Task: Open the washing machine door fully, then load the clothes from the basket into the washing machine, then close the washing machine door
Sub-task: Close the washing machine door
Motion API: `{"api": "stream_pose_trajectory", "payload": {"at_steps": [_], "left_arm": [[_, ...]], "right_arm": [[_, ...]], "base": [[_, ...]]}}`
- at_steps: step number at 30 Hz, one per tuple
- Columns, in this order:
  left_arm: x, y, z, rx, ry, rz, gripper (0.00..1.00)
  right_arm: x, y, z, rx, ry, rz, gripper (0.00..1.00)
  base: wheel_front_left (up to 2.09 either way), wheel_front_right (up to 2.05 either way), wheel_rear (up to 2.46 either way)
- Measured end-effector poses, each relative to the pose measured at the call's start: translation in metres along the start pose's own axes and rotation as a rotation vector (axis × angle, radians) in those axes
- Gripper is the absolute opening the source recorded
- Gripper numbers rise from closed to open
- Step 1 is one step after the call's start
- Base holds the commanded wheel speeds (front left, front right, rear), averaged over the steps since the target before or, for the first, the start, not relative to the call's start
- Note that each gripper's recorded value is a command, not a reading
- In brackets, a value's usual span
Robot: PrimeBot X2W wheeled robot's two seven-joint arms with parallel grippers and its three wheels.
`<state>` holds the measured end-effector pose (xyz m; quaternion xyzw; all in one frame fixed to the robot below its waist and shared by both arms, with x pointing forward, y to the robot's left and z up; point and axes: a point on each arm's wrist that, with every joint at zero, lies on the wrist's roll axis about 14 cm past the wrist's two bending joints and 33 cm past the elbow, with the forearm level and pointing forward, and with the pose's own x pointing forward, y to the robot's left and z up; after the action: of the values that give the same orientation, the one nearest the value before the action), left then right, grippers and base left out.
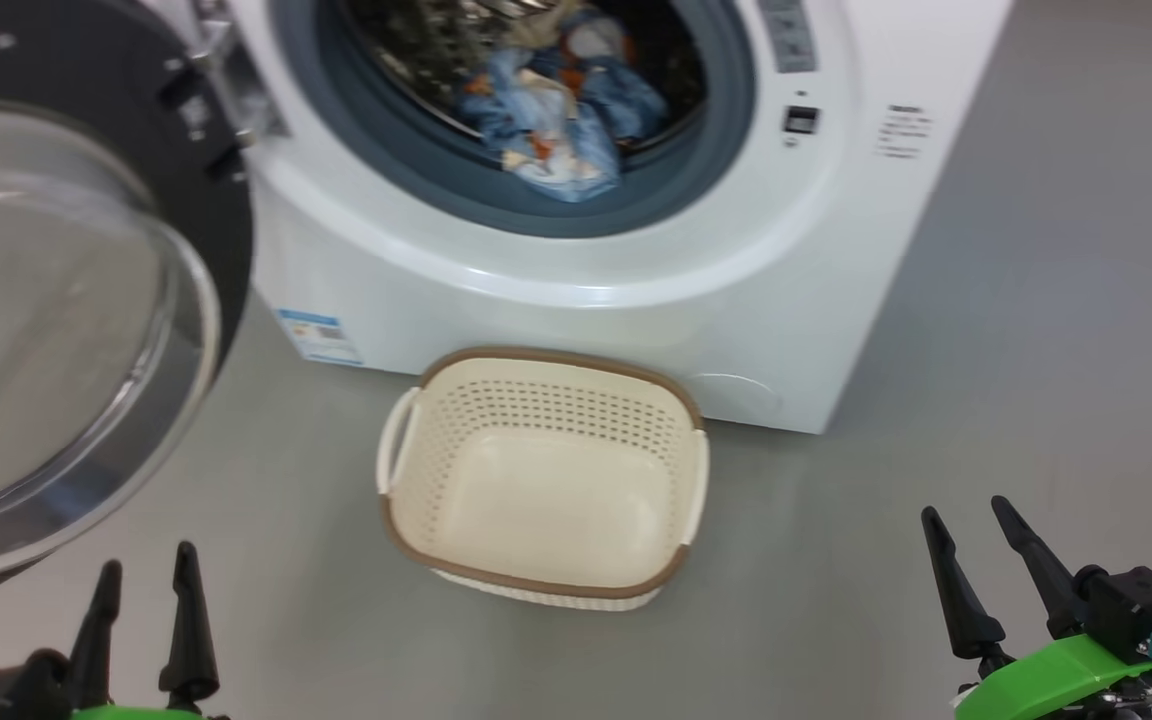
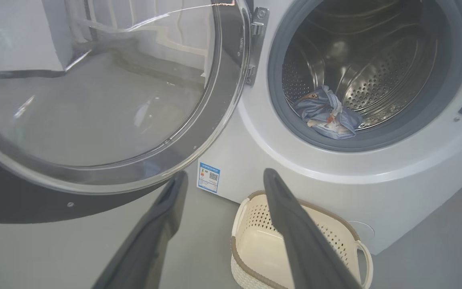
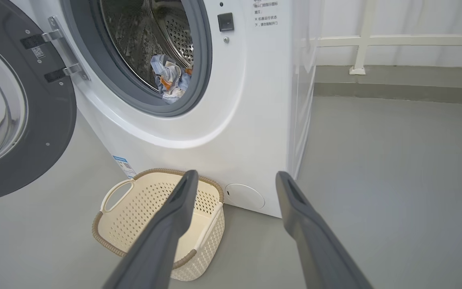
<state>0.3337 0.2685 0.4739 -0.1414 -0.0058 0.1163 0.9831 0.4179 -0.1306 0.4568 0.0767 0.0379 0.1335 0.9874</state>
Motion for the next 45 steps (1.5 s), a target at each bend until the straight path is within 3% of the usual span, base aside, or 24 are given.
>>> {"api": "stream_pose_trajectory", "payload": {"at_steps": [9, 25, 39, 41, 43, 45], "left_arm": [[-0.040, 0.044, 0.014, -0.005, -0.043, 0.154, 1.00], [-0.106, 0.098, 0.025, -0.017, -0.088, 0.378, 1.00], [-0.110, 0.106, 0.033, -0.023, -0.113, 0.413, 0.98], [-0.109, 0.107, 0.036, -0.020, -0.123, 0.415, 0.48], [-0.109, 0.108, 0.041, -0.013, -0.139, 0.418, 0.05], [-0.106, 0.110, 0.052, -0.013, -0.171, 0.420, 0.00]], "right_arm": [[0.035, 0.062, 0.003, -0.019, -0.003, 0.205, 1.00], [0.059, 0.148, -0.004, -0.012, 0.017, 0.446, 1.00], [0.067, 0.157, -0.010, -0.015, 0.029, 0.479, 1.00], [0.068, 0.156, -0.010, -0.014, 0.030, 0.478, 1.00], [0.068, 0.155, -0.011, -0.012, 0.031, 0.474, 1.00], [0.069, 0.153, -0.012, -0.008, 0.032, 0.468, 1.00]], "base": [[0.00, 0.00, 0.00], [0.00, 0.00, 0.00], [0.00, 0.00, 0.00], [0.00, 0.00, 0.00], [0.00, 0.00, 0.00], [0.00, 0.00, 0.00]]}}
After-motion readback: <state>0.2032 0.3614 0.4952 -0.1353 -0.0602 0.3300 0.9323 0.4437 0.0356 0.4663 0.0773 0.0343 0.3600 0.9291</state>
